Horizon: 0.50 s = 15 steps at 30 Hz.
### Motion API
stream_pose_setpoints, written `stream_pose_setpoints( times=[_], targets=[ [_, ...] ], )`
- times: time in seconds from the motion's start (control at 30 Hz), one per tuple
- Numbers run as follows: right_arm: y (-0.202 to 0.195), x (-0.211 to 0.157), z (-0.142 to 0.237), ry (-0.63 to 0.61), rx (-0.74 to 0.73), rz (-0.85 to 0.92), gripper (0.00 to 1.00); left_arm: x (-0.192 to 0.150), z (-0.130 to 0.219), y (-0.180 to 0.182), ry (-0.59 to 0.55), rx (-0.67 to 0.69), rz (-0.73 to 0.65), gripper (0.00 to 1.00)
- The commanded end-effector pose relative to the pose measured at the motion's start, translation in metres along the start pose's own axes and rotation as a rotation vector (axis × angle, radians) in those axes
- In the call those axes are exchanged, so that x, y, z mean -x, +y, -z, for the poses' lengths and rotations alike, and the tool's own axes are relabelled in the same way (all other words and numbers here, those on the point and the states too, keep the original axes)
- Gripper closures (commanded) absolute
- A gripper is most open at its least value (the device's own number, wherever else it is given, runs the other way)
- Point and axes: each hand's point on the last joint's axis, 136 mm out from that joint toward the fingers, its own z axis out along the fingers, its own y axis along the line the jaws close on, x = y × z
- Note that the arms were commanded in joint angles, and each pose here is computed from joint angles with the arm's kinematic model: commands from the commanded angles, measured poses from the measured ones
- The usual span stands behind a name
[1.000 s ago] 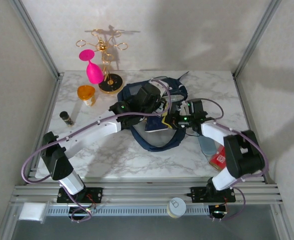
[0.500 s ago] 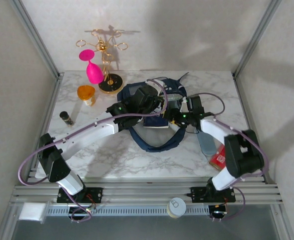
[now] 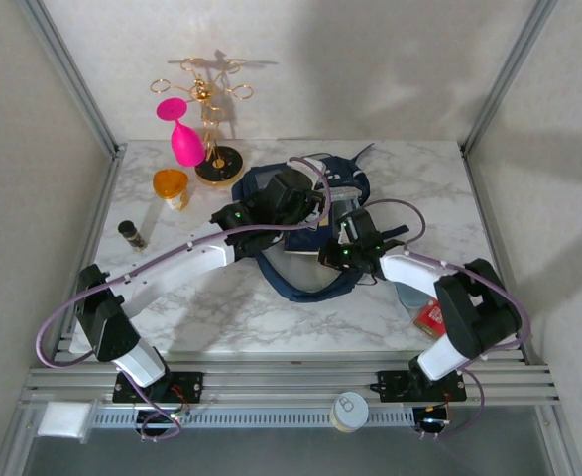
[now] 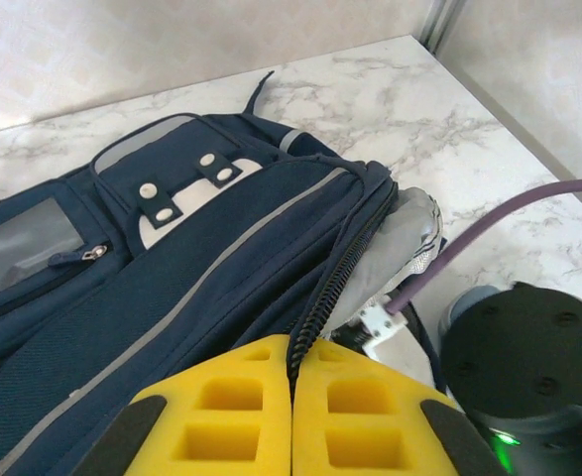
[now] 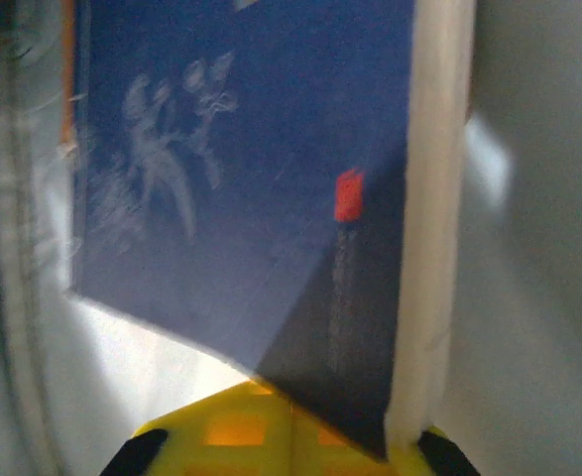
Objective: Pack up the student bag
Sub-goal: Place the book in the student bag.
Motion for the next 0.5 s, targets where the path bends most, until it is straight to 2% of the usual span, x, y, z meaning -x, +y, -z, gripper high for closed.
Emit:
stream_pose_setpoints(
  times=[0.0,0.1,0.17,0.3,0.47],
  targets=[
    [0.019,0.061,0.0,-0.231,0.012,0.034,0.96,0.042,0.027,-0.012,-0.137,-0.076,0.095,1.0],
    [0.033,0.08,0.003,-0.32,0.077,0.042,0.96,0.04,0.028,-0.01,-0.128,-0.069,0.113,1.0],
    [0.044,0.077,0.0,-0.297,0.132,0.065,0.95,0.04,0.03,-0.007,-0.132,-0.062,0.121,1.0],
    [0.04,0.058,0.005,-0.23,0.129,0.089,0.93,0.04,0.033,0.0,-0.153,-0.03,0.129,1.0],
    [0.034,0.028,0.06,-0.247,0.16,0.082,0.72,0.033,0.028,-0.002,-0.13,-0.038,0.104,1.0]
  ],
)
